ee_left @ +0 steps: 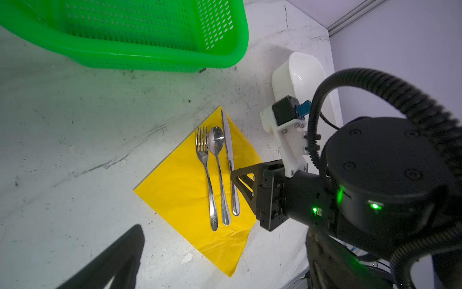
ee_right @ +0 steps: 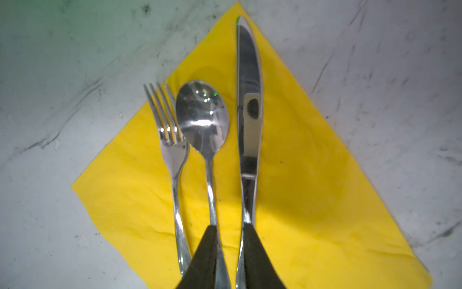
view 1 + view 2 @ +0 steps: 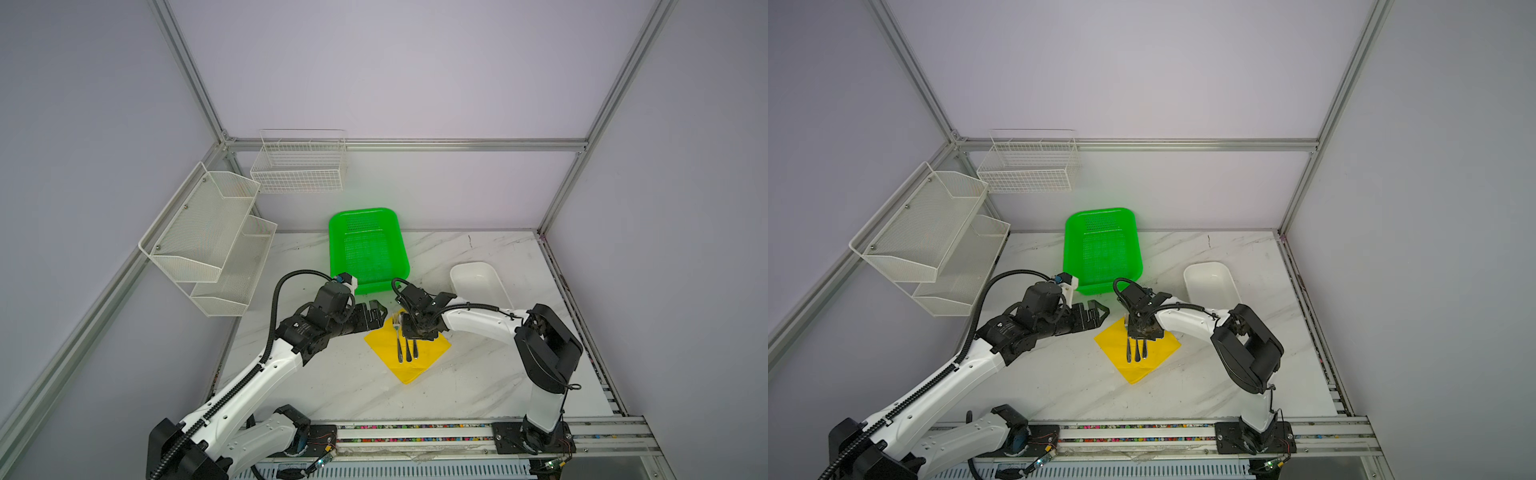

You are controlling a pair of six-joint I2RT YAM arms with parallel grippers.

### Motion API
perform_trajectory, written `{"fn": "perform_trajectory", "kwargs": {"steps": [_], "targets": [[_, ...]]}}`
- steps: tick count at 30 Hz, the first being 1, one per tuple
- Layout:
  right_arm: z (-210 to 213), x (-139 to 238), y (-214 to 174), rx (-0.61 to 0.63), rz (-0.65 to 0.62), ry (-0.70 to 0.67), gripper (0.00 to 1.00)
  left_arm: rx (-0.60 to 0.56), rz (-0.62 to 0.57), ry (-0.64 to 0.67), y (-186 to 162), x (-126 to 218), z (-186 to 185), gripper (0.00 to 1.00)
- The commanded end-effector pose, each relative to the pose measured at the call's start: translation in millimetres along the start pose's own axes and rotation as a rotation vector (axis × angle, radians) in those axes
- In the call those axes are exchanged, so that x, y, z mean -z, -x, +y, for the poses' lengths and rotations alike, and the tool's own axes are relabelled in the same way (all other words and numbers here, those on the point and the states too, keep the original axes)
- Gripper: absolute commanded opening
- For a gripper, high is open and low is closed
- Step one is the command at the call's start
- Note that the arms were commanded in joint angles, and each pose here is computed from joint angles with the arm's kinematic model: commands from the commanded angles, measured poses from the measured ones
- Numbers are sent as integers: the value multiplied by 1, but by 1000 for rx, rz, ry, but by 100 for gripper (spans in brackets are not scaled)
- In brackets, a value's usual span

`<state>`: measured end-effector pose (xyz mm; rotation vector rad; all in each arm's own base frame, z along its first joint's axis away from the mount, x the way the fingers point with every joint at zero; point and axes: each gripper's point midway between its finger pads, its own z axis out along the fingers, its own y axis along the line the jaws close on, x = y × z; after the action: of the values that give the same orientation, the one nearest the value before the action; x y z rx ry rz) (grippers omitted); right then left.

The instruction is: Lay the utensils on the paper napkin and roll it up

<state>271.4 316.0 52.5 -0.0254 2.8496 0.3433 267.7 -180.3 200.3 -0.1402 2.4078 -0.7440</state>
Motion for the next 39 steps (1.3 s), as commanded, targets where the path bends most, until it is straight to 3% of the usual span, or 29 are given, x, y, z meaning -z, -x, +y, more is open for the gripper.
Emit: {"fn": "perform_trajectory", "kwargs": {"steps": [1,14,24,39], "targets": [[14,4,1,8,-7,21,23,22,-32,33,-1,3,13,100],[4,-27,-8,2,41,-50,16,24,-56,51,0,10,18,100],[-5,-33,-3,-35,10,-94,10,28,-60,55,1,11,19,100],[-7,-22,3,-5,-5,-122,14,58,-78,51,3,13,19,100]]}}
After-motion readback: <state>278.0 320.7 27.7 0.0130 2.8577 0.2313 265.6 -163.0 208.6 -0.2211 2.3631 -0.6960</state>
